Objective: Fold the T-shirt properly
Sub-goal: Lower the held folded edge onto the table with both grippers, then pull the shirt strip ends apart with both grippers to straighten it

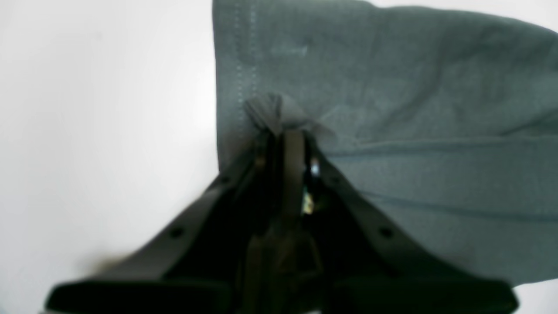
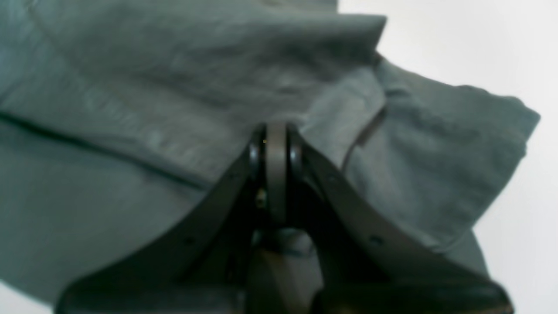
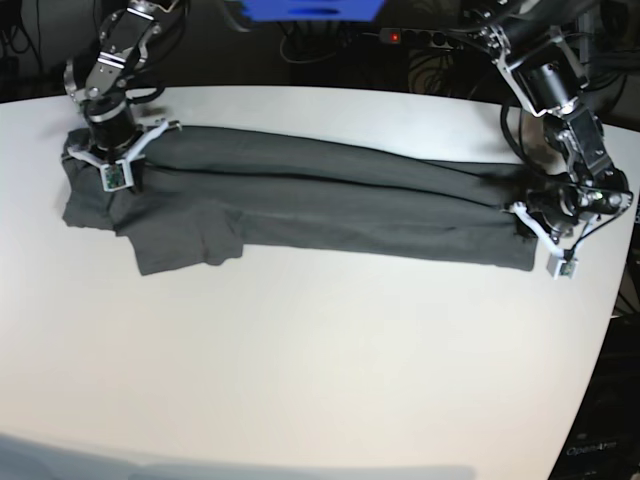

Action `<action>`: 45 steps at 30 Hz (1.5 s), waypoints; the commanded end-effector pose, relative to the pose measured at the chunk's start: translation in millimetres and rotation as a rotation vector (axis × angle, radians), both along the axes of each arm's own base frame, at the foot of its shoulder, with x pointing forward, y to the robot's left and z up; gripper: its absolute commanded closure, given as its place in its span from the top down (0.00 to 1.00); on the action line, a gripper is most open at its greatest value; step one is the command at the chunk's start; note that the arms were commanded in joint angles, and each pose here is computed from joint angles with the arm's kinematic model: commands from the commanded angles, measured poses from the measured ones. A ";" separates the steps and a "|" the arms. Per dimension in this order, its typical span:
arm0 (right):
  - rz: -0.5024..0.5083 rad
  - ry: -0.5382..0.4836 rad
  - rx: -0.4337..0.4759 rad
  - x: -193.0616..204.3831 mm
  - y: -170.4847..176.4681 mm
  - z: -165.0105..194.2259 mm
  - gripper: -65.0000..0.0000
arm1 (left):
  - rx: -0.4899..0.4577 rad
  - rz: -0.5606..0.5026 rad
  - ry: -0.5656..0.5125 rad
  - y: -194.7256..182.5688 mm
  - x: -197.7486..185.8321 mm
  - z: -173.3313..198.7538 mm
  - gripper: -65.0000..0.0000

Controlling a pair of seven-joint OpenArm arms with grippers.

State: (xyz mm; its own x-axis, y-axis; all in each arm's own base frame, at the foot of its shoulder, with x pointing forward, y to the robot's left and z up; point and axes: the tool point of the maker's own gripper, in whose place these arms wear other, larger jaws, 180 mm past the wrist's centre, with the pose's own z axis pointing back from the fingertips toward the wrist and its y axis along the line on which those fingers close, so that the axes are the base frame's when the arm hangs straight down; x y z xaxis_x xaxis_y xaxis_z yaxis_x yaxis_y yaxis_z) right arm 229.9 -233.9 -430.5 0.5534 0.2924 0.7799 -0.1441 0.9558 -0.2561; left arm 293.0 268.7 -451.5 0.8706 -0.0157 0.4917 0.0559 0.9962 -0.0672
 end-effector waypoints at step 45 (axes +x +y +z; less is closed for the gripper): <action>-0.103 0.046 -0.063 16.0 -115.8 -11.6 0.01 | -0.064 -0.140 0.409 -74.6 -117.1 -75.1 0.04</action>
State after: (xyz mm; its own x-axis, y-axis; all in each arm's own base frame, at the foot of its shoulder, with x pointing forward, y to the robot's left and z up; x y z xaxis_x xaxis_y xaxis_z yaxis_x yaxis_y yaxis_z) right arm 255.7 -336.5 -434.2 0.5491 0.2488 0.7978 -0.0469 0.9623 -0.2678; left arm 292.3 187.7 -461.4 0.8032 0.0621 0.5925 0.1266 0.9540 -0.2717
